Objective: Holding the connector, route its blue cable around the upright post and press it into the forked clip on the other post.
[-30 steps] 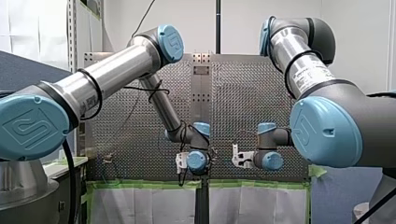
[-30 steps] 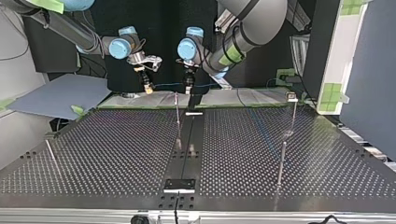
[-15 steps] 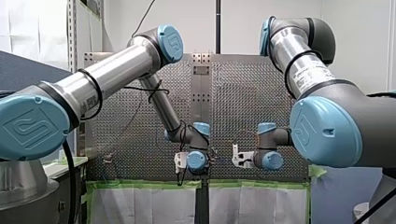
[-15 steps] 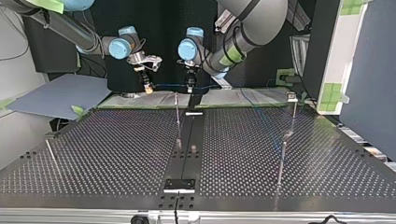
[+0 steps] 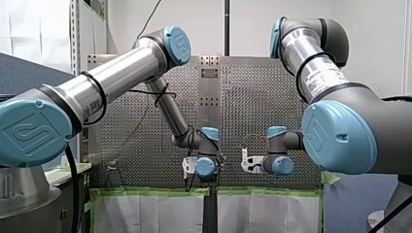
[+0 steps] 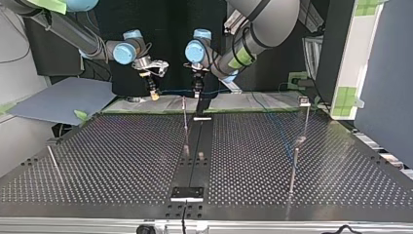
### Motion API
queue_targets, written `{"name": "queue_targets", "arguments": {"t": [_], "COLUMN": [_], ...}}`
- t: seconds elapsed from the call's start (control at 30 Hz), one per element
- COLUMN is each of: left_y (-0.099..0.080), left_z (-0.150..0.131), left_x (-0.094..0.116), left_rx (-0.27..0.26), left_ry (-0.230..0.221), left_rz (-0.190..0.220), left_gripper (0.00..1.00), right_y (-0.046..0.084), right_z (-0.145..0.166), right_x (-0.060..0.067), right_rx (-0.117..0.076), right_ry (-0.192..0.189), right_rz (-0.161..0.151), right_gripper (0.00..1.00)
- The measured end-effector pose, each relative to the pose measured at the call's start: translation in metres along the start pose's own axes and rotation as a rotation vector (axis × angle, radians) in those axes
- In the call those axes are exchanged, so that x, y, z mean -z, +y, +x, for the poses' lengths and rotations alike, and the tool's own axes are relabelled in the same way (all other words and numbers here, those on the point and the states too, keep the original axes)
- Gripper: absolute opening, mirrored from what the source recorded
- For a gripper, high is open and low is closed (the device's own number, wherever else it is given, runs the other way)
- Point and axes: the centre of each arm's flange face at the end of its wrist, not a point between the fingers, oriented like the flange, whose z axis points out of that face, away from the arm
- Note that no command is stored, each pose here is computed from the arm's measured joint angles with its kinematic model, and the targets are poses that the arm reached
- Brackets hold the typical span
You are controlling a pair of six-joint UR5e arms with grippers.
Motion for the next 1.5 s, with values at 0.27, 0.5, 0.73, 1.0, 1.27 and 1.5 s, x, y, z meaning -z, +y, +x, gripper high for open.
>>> {"name": "queue_targets", "arguments": {"t": [0.27,0.5,0.73,1.0,1.27,1.5], "left_y": [-0.005,-0.006,0.000,0.001,0.002,0.001], "left_z": [-0.005,-0.006,-0.007,-0.011,-0.008,-0.008], "left_x": [-0.004,-0.004,-0.007,-0.007,-0.004,-0.006], "left_rx": [-0.027,-0.035,-0.056,-0.095,-0.111,-0.085], "left_ry": [-0.009,-0.004,0.023,0.055,0.094,0.095], "left_rz": [0.006,0.004,-0.033,-0.059,-0.051,-0.029], "left_gripper": [0.00,0.00,0.00,0.00,0.09,0.50], "right_y": [0.003,0.006,0.007,0.007,0.007,0.007], "right_z": [0.001,0.004,0.004,0.004,0.004,0.004], "right_x": [-0.001,-0.004,-0.005,-0.004,-0.004,-0.004], "right_rx": [-0.001,0.001,0.003,0.003,0.003,0.004], "right_ry": [0.002,0.007,0.011,0.009,0.008,0.008], "right_rz": [-0.005,-0.007,-0.009,-0.008,-0.009,-0.008], "right_gripper": [0.00,0.00,0.00,0.00,0.00,0.00]}}
